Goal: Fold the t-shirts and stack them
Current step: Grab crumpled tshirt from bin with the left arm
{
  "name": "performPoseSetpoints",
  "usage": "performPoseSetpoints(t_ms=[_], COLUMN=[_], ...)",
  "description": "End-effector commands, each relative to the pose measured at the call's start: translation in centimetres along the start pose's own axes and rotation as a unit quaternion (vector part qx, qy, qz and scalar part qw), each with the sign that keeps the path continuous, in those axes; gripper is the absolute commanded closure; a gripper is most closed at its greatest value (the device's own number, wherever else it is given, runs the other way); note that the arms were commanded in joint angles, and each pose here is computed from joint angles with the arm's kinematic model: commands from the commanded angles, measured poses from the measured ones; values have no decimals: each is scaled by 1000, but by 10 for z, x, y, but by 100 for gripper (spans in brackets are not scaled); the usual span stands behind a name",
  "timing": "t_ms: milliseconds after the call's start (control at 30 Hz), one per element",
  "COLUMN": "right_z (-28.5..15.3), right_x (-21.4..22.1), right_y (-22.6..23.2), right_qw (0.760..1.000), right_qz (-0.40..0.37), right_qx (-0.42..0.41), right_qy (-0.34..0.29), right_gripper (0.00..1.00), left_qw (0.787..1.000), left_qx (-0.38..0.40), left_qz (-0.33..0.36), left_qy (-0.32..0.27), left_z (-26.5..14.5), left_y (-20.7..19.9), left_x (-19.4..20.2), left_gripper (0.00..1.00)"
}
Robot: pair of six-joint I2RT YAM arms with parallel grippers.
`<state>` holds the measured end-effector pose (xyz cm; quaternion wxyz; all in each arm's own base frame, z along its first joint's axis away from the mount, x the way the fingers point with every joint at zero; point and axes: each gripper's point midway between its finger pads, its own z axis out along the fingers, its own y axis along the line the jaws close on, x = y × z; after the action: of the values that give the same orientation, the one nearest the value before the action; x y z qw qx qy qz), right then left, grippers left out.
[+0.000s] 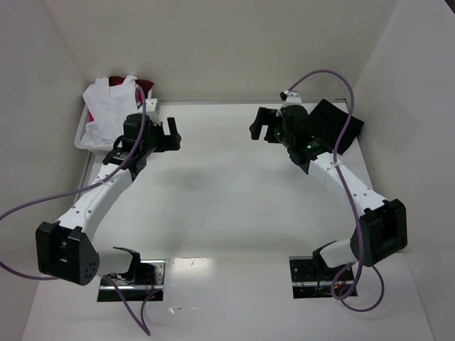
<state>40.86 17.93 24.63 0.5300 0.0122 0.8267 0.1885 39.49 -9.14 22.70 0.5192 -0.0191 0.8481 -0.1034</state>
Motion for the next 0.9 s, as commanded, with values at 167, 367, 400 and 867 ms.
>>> performPoseSetpoints(t_ms=[167,367,400,867], right_z=[-13,-22,-22,-21], right_x=[-23,-28,-28,-21], right_y=[10,16,16,16], right_qw=[999,998,998,999], right_qz=[14,19,19,23], right_qx=[-13,-30,-30,-30], right_qy=[-38,-49,-49,-39], right_gripper=[0,0,0,0], left_qw=[992,976,976,947], left_qx=[-51,-132,-141,-284], left_qz=[-23,-89,-84,-119], left_qy=[-114,-148,-146,-92], left_z=[-40,-39,-36,68], left_y=[14,60,66,208], left_x=[-57,-112,-119,-119], left_gripper=[0,0,0,0])
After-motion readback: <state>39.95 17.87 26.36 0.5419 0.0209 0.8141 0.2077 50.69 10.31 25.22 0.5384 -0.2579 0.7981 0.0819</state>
